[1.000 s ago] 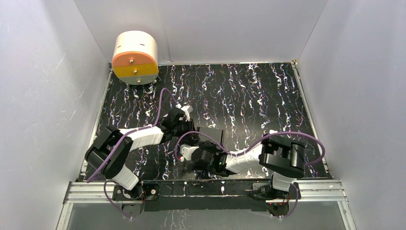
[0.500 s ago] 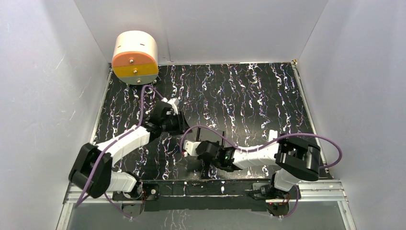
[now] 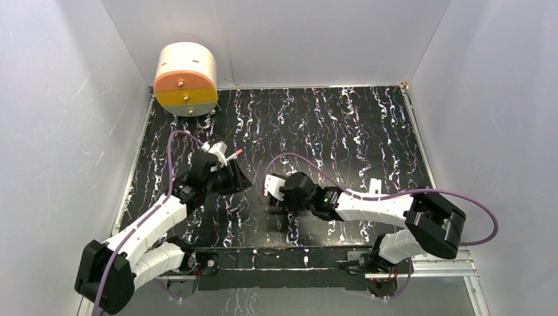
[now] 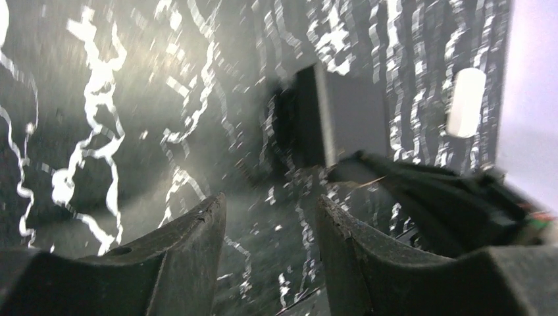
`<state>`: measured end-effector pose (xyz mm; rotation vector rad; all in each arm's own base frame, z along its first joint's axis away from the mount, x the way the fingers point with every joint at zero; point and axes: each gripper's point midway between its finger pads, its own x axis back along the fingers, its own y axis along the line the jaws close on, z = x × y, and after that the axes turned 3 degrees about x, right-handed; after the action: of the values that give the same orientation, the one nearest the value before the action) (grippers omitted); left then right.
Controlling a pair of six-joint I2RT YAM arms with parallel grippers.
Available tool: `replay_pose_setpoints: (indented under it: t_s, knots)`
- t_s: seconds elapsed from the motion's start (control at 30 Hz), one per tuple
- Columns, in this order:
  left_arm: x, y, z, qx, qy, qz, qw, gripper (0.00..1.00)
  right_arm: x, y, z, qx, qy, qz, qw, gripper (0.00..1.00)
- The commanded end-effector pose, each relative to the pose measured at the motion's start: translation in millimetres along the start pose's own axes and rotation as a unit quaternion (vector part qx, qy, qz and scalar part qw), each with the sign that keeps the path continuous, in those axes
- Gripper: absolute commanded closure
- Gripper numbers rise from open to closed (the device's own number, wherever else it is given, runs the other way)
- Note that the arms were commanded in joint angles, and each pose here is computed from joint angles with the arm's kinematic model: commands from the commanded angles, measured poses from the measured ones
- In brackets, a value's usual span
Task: Fold the paper box
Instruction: Close the paper box at the center of the board.
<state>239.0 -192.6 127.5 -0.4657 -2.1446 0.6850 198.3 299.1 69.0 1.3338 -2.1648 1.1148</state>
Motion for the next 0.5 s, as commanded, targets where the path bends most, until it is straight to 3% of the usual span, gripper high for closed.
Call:
replay_pose_setpoints:
  t_s: [0.0,0.17,0.47]
  knots:
    - [4.8,17.3,22.1,0.031,0.01,-0.01,0.999,0.51,8.7,11.1,-34.4,-0.065,-0.062,-0.087,0.992,1.0]
    - [11.5,21.8,24.6,0.023,-0.003,-0.009,1.0,0.52,21.6,-1.6,-52.9,-0.117,-0.091,-0.148,0.978,1.0]
    - [-8.2,17.0,44.9,0.038,0.046,0.027,0.998,0.62,27.8,-26.0,-74.7,-0.205,-0.11,-0.239,0.943,1.0]
